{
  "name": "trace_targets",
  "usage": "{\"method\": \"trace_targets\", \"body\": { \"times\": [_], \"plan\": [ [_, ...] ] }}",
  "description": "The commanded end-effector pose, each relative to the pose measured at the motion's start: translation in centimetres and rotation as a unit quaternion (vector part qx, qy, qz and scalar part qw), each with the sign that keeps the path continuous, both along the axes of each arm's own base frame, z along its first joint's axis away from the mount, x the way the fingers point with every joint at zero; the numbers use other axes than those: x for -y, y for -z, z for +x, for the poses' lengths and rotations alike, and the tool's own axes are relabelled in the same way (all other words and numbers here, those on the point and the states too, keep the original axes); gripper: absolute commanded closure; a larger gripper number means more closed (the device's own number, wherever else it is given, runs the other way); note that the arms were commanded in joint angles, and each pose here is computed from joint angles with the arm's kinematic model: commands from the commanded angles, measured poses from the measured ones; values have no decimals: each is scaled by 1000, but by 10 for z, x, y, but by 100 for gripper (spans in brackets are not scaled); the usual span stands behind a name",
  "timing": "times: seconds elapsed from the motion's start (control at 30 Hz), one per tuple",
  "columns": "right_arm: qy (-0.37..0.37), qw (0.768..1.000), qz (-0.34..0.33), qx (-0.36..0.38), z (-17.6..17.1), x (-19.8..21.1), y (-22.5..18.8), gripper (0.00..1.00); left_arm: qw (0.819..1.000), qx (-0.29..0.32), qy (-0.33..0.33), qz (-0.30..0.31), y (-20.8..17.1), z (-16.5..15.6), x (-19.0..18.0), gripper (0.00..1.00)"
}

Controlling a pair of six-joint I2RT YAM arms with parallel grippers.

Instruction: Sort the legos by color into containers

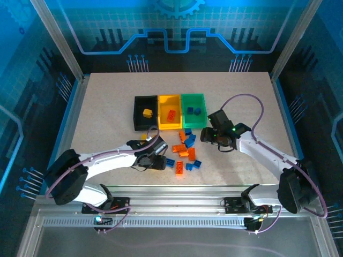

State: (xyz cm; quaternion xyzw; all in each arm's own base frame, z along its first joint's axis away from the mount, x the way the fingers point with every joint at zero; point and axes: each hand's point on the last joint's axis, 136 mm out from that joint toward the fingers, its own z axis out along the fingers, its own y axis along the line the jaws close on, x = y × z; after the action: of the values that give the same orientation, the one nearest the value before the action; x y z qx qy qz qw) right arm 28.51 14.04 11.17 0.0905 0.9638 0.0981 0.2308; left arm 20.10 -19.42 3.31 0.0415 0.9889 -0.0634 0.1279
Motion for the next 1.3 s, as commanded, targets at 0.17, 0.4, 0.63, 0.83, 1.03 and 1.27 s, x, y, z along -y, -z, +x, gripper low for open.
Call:
{"method": "trace_targets", "body": {
  "times": [0.17, 0.4, 0.63, 0.83, 1.03, 1.27],
  "plan": [
    [18, 1000, 5, 4, -3, 8, -4, 35, 999, 8, -4, 30, 11, 6, -5, 49],
    [21, 1000, 9, 7, 0, 8, -5, 35, 1000, 25, -12, 10, -12, 3, -9, 68],
    [27, 1000, 12, 6, 1, 10, -4, 35, 994, 88, -39, -45, -79, 34, -9, 70],
    [33, 999, 11, 5, 2, 13, -3, 35, 979, 170, -106, -48, -130, 114, -39, 69],
    [43, 999, 6, -6, -5, 20, 6, 35, 966, 194, -169, -1, -125, 192, -70, 70],
    [43, 999, 7, -2, -10, 26, 1, 35, 963, 164, -213, 36, -91, 243, -88, 69]
  ]
}}
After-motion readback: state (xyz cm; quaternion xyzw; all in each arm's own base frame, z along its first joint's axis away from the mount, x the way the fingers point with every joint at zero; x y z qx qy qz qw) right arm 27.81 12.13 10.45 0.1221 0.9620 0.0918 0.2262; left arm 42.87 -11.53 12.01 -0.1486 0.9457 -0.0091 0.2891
